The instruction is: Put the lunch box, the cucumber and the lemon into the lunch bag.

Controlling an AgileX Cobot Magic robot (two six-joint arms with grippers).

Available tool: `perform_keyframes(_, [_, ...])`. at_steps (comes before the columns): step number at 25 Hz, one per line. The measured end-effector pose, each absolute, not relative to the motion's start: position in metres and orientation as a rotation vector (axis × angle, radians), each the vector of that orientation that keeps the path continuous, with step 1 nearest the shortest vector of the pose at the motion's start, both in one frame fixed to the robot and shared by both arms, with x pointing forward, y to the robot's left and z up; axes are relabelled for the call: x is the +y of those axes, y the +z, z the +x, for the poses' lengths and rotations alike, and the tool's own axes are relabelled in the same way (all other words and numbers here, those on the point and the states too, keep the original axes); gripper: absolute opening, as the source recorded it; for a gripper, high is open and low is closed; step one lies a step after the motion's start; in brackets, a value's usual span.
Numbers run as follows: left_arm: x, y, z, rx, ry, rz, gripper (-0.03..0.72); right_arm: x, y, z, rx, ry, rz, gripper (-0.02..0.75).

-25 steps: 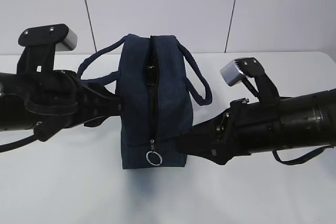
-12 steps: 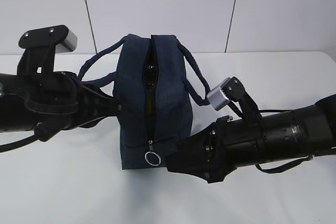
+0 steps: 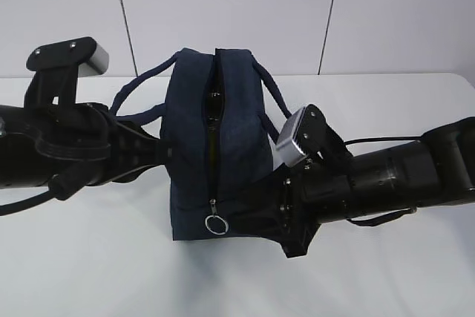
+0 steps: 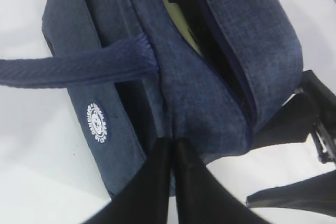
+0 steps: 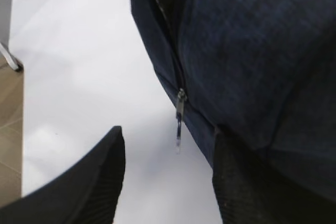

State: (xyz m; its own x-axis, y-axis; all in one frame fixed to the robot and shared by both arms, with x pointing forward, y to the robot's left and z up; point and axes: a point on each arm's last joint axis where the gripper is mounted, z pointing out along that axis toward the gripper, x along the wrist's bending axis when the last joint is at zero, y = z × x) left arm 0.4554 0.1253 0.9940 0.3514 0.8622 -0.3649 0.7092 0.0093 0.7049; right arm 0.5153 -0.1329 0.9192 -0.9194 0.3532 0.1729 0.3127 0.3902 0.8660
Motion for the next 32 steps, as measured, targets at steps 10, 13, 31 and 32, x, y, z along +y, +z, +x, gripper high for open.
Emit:
perform_keyframes(10, [0.125, 0.994, 0.455, 1.401, 0.219, 1.740, -0.007, -0.133, 0.911, 0.516, 2.618, 1.572, 0.617, 0.389])
perform_keyframes(13, [0.125, 0.994, 0.455, 1.402, 0.218, 1.741, -0.008, -0.132, 0.900, 0.515, 2.649, 1.570, 0.641, 0.389])
perform_keyframes(31, [0.125, 0.993, 0.454, 1.403, 0.202, 1.753, -0.008, -0.130, 0.896, 0.516, 2.661, 1.617, 0.630, 0.389])
perform_keyframes(32, [0.125, 0.993, 0.454, 1.403, 0.202, 1.753, -0.008, -0.129, 0.896, 0.516, 2.660, 1.620, 0.625, 0.389])
